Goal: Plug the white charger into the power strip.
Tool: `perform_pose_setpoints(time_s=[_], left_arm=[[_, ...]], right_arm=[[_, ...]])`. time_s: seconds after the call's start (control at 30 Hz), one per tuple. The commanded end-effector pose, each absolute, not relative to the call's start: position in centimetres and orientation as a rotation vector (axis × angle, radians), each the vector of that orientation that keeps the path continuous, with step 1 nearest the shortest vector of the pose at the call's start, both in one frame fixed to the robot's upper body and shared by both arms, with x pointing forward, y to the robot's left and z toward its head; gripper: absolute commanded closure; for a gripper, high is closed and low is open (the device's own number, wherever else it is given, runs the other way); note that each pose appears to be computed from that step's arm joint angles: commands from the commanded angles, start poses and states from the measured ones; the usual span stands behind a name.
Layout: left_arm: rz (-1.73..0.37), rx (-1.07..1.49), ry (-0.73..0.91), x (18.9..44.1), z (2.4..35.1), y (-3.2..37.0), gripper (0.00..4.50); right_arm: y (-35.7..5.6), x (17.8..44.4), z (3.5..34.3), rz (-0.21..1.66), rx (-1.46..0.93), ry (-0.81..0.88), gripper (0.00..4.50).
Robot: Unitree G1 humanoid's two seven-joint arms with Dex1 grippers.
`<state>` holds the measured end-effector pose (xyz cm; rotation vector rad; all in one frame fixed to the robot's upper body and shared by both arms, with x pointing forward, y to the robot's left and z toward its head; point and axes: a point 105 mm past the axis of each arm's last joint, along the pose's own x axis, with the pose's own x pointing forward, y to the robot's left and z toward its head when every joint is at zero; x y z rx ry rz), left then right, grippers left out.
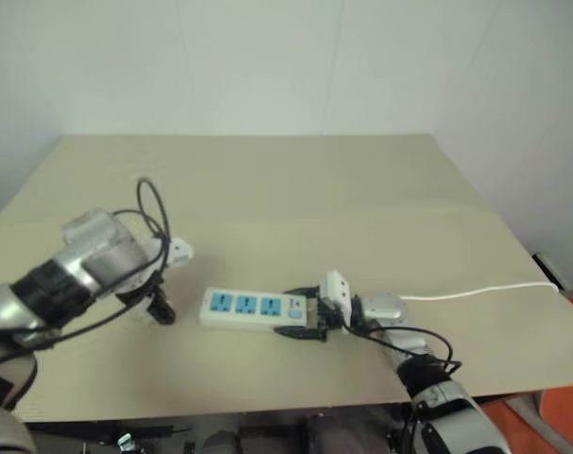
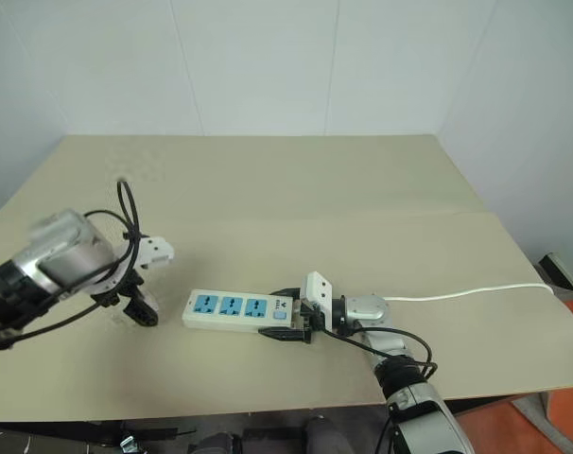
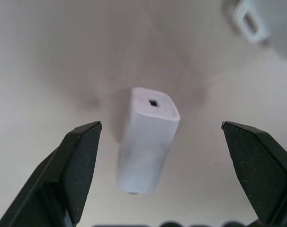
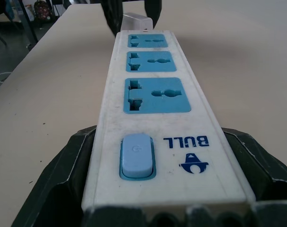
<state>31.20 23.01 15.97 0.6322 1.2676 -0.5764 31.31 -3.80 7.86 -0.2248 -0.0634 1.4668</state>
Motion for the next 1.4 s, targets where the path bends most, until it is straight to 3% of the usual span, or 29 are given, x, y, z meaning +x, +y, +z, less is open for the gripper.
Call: perform_pose_setpoints(time_s=[0.03,0.33,0.8,1.4], left_arm=[[-0.567,0.660,1.277,31.7,16.9,23.2,0.06],[-0.653,0.820,1.373,32.2,16.9,24.0,0.06],[-0.826,0.903,1.372,31.8,16.1,22.6,0.06],[-0.855,0.966,1.387,31.2,14.6,23.1,0.06]], right_arm=[[-3.4,31.0,7.5,1.487,-0.212,-0.046,1.08],[-3.6,31.1,7.7,1.491,-0.217,-0.043,1.08],[-3.7,30.9,7.7,1.479,-0.206,-0.038,1.08],[-3.8,30.7,7.6,1.471,-0.204,-0.027,1.08]])
